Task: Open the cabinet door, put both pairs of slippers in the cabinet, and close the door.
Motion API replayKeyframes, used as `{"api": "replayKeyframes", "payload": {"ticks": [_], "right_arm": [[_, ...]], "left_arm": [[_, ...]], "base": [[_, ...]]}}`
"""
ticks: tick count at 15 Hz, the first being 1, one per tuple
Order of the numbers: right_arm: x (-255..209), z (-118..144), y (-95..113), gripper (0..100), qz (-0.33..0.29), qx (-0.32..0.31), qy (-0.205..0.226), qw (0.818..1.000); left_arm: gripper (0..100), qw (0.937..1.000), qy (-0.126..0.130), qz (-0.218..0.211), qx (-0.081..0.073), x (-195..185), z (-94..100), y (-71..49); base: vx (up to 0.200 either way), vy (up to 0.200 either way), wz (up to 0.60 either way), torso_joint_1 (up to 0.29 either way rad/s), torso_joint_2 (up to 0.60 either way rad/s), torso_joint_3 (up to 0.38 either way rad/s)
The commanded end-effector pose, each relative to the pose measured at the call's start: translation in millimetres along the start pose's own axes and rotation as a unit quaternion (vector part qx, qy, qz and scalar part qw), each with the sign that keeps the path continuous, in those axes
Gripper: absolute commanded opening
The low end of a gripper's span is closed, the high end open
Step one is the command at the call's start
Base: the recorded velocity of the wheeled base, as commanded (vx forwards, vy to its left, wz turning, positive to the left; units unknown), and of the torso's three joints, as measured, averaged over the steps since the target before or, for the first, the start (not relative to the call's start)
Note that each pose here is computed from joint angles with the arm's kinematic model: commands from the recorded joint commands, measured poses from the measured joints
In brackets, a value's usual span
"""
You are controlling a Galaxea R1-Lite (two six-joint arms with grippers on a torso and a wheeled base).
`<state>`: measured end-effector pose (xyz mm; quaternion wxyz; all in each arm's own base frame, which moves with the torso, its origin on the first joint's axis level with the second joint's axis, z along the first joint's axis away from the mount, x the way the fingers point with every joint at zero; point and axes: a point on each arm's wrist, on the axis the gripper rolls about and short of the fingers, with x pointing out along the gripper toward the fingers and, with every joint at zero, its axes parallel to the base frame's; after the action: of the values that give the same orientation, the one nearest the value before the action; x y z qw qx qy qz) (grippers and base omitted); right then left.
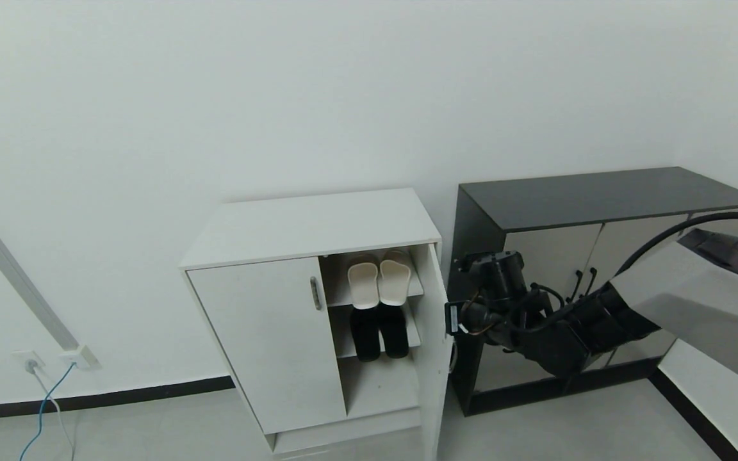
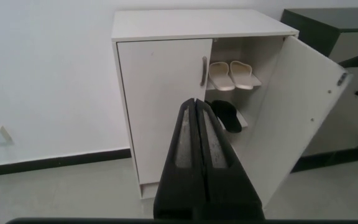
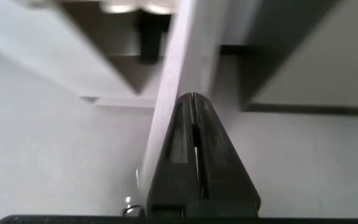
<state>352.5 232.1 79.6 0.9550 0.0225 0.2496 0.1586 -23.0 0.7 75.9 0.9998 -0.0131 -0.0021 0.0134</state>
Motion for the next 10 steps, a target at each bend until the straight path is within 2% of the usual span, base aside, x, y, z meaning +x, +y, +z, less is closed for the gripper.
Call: {"api": "replayKeyframes", "payload": {"ticks": [1,3,7,10], "right_arm": [[-22,4,18,0,0.040,-0.005,-0.013,0.999],[-30,6,19,0,0.055,-0.003,-0.030,0.998],[-35,-6,16,0,0.062,-0.038,-0.024,0.997],[-37,-9,21,0,0.067,-0.043,-0.021,0.997]], "left_arm": [[0,1.0000,0.001,0.000,-0.001,0,-0.3,0.0],[0,1.0000,0.000,0.000,-0.001,0,0.1,0.0],[0,1.0000,0.000,0.000,-0.001,0,0.1,0.0],[0,1.0000,0.000,0.000,-0.001,0,0.1,0.0]], "base": [[0.000,0.000,0.00,0.000,0.00,0.000],[0.000,0.000,0.00,0.000,0.00,0.000],[0.000,0.000,0.00,0.000,0.00,0.000],[0.000,0.000,0.00,0.000,0.00,0.000]]}}
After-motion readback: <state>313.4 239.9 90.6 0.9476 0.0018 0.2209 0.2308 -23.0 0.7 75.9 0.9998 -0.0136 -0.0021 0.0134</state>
